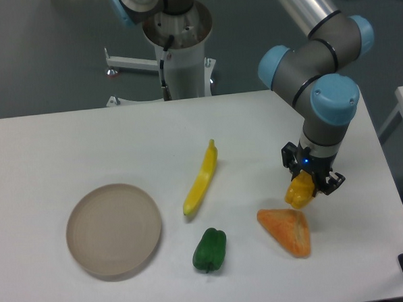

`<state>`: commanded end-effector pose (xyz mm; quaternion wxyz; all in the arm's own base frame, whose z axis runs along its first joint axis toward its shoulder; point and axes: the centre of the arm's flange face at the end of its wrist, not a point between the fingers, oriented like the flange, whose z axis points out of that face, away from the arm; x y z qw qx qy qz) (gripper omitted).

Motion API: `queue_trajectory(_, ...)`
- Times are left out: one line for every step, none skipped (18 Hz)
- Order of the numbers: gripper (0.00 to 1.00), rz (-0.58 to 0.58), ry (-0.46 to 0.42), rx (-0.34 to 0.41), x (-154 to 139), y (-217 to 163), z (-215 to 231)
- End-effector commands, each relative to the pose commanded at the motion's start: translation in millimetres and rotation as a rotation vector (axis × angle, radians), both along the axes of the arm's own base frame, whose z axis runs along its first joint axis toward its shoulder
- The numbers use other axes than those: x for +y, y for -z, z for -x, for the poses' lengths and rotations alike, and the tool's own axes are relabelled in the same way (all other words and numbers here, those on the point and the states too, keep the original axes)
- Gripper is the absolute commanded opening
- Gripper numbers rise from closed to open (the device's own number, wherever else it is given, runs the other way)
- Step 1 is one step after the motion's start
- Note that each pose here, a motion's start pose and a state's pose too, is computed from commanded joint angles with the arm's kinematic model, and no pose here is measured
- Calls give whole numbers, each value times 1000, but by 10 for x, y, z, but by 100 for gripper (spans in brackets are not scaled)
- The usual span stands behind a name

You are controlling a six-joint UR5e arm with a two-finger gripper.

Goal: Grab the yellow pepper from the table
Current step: 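Lift the yellow pepper and carry it toward the orange object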

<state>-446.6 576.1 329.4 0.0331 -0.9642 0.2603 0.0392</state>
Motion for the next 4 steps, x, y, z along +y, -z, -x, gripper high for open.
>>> queue_trajectory(55, -1, 0, 1, 2, -7, 2)
queue_trajectory(55, -1, 0, 1, 2, -7, 2)
queue_trajectory(55, 0, 0, 2, 0, -2, 2)
queue_trajectory(55, 1, 0, 1, 1, 9, 4)
